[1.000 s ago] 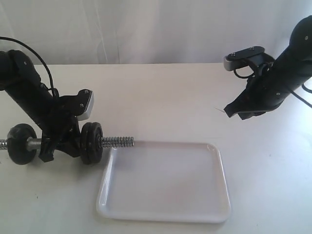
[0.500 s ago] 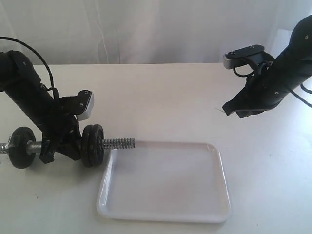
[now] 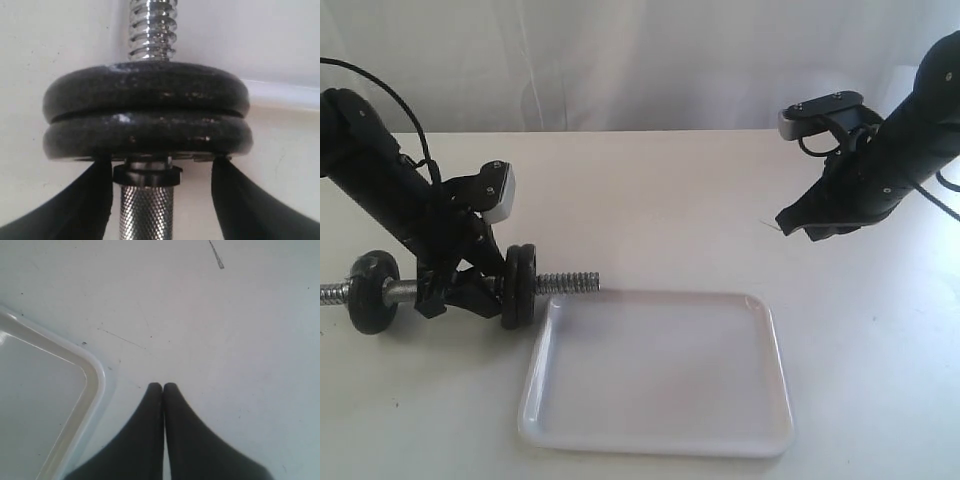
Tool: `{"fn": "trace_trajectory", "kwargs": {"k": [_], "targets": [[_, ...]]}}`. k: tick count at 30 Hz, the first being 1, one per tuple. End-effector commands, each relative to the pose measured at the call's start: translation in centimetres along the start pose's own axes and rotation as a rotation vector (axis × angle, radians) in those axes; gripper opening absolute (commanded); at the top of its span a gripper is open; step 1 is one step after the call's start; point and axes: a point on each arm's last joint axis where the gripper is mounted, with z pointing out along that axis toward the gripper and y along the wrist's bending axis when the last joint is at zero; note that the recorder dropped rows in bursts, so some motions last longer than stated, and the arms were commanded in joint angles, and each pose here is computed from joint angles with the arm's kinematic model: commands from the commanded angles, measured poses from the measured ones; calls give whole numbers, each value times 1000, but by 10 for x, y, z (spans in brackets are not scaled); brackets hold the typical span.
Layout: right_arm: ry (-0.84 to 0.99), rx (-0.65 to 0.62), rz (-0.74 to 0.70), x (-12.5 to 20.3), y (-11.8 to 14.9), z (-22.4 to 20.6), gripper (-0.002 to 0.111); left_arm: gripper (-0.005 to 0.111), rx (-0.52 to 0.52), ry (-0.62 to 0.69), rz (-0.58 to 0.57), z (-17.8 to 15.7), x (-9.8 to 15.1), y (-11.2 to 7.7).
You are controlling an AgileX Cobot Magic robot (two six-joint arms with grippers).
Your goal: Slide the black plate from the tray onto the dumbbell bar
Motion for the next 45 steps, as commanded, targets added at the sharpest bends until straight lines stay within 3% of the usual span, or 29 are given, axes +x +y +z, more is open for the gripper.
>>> {"fn": "trace_trajectory", "kwargs": {"k": [1, 22, 28, 33, 37, 41, 45], "targets": [[-16, 5, 11, 0, -1, -3, 0, 62, 21, 0, 3, -4, -2, -3], [-24, -10, 30, -1, 0, -3, 0, 60, -39, 12, -15, -7, -2, 1], [-21, -12, 33, -1, 0, -2, 0, 41, -57, 1, -10, -23, -9, -3], [-22, -14, 35, -1, 0, -2, 0, 37, -69, 12, -25, -33, -13, -7], [-22, -14, 35, -1, 0, -2, 0, 20, -95, 3, -99, -48, -19, -12], [-22, -14, 35, -1, 0, -2, 0, 0, -128, -37, -279, -67, -28, -19], [-22, -14, 35, -1, 0, -2, 0, 0, -180, -84, -371, -85, -37, -24]]}}
